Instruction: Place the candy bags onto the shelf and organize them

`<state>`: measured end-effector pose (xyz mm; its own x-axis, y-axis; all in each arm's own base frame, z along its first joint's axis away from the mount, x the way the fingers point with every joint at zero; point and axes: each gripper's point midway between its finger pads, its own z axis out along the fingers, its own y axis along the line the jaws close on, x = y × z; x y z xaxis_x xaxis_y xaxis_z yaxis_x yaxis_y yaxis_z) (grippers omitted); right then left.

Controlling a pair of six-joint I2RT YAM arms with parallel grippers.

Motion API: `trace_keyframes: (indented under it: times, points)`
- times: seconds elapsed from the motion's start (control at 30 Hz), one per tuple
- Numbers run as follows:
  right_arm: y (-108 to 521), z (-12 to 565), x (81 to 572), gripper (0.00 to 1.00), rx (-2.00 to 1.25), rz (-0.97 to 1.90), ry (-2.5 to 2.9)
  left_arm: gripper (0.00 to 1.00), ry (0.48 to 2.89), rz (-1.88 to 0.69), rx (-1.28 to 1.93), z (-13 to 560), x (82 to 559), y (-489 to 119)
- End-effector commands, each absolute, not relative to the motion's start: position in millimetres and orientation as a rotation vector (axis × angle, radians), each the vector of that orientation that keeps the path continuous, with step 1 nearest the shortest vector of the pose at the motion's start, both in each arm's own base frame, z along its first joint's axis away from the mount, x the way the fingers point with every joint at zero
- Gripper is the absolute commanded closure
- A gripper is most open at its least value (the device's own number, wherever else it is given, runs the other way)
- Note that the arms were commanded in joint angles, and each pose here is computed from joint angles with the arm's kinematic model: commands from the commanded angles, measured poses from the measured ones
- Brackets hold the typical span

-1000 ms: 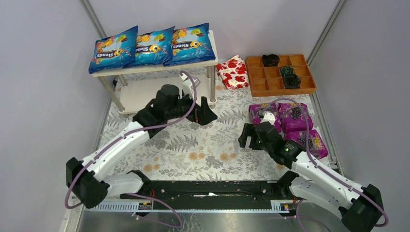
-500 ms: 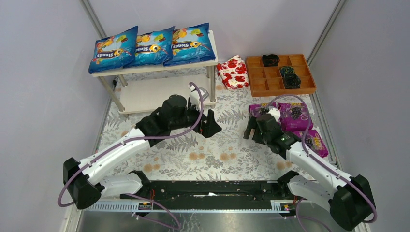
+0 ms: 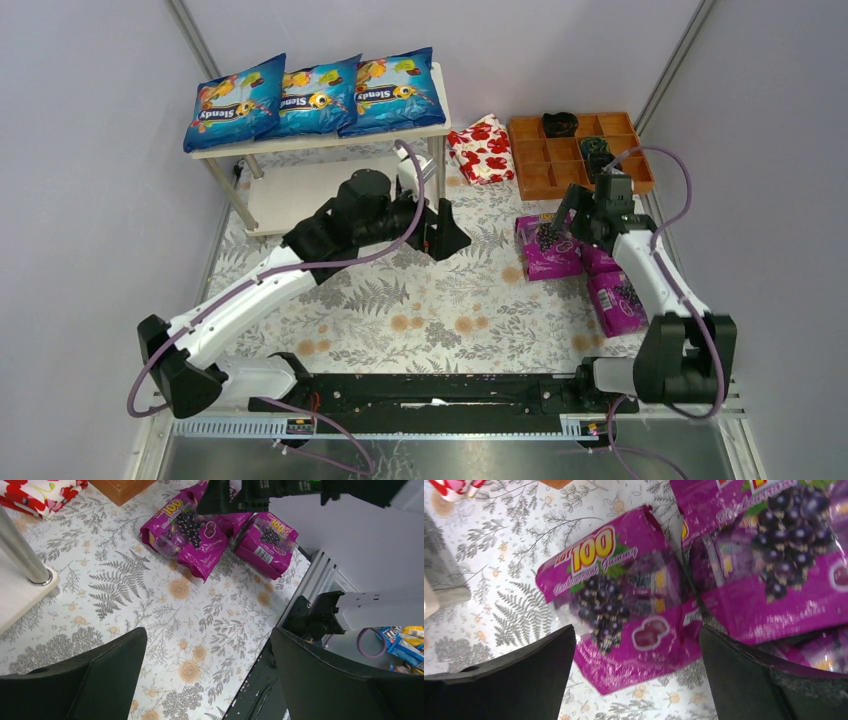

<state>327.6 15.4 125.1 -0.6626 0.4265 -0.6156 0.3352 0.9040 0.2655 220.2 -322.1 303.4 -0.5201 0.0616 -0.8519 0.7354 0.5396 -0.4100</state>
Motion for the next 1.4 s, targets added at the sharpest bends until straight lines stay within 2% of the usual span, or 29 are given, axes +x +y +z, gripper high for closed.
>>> trace_keyframes:
  times: [0.0, 0.13, 0.27, 0.53, 0.67, 0.77, 0.97, 1.07, 1.17, 1.27, 1.37]
  points:
    - [8.3, 119.7, 353.7, 0.00, 0.453, 0.211, 2.419, 0.01, 1.889, -1.009, 0.695, 316.2, 231.5, -335.4]
    - [9.3, 110.7, 382.0, 0.00, 0.466, 0.356, 2.417, 0.01, 1.924, -0.969, 0.732, 295.6, 233.1, -334.0]
    - [10.0, 93.8, 394.6, 0.01, 0.451, 0.375, 2.468, 0.01, 1.935, -0.945, 0.741, 282.8, 231.9, -328.2]
    - [45.2, 67.9, 382.0, 0.22, 0.438, 0.632, 2.474, 0.01, 1.949, -0.930, 0.711, 276.2, 233.7, -320.7]
    - [72.8, 56.6, 364.9, 0.35, 0.387, 0.681, 2.495, 0.01, 1.969, -0.949, 0.705, 269.2, 232.0, -322.7]
    - [107.2, 50.6, 347.2, 0.39, 0.330, 0.706, 2.530, 0.01, 1.984, -0.962, 0.701, 264.7, 231.4, -324.5]
    - [191.5, 58.3, 307.1, 0.37, 0.223, 0.898, 2.498, 0.01, 2.008, -0.951, 0.693, 256.9, 234.3, -326.0]
    - [227.0, 74.5, 292.7, 0.32, 0.203, 1.084, 2.440, 0.01, 2.018, -0.935, 0.686, 252.8, 236.8, -325.5]
    - [227.3, 77.7, 281.3, 0.22, 0.211, 1.119, 2.416, 0.01, 2.038, -0.911, 0.664, 247.7, 239.5, -322.8]
    - [212.7, 72.3, 274.7, 0.13, 0.187, 1.002, 2.457, 0.01, 2.083, -0.919, 0.611, 239.7, 237.3, -320.1]
    - [211.1, 64.4, 258.8, 0.13, 0.164, 1.012, 2.525, 0.01, 2.183, -1.005, 0.516, 215.1, 217.3, -314.7]
